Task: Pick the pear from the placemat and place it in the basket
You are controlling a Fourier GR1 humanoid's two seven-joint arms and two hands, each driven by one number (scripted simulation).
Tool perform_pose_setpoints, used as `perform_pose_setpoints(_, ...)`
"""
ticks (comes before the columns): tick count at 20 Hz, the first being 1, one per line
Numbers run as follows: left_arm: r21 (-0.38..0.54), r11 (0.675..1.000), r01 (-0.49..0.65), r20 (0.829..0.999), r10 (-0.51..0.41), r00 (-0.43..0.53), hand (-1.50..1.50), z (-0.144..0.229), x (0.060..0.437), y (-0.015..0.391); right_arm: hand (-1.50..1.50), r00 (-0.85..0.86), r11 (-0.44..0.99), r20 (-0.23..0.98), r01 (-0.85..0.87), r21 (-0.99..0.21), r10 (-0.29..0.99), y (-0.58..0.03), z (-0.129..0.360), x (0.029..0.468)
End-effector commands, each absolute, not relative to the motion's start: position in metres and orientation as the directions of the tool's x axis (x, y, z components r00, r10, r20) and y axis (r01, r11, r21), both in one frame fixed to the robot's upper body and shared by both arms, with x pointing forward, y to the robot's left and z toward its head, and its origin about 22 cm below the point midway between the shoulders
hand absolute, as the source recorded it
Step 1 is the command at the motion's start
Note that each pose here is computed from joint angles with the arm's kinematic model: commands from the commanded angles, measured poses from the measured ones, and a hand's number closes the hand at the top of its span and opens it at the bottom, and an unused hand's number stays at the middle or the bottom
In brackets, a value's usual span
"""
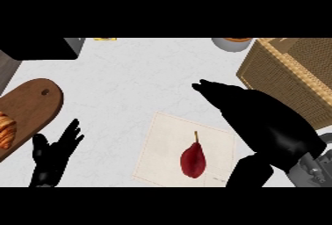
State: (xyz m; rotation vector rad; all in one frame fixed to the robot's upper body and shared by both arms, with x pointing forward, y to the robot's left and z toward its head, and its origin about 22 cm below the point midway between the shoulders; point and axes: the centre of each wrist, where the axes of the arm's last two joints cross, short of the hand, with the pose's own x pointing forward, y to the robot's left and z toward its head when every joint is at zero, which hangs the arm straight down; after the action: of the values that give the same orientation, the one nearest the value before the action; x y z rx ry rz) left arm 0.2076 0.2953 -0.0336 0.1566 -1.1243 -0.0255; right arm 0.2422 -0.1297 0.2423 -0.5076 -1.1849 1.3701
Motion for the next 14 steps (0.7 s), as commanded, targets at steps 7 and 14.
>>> perform_pose_setpoints(7,0.137,0.990,-0.047,0.846,-0.092,0.525,0.00,-0.055,0.198,0.297,-1.50,-0.076,0.170,0.237,-0.492,-0.854,0.969,-0.113,0.182,0.239)
perform_pose_setpoints(14,0.150,0.987,-0.059,0.840,-0.095,0.535,0.00,-0.044,0.203,0.311,-1.50,-0.076,0.186,0.255,-0.490,-0.851,0.964,-0.113,0.142,0.233)
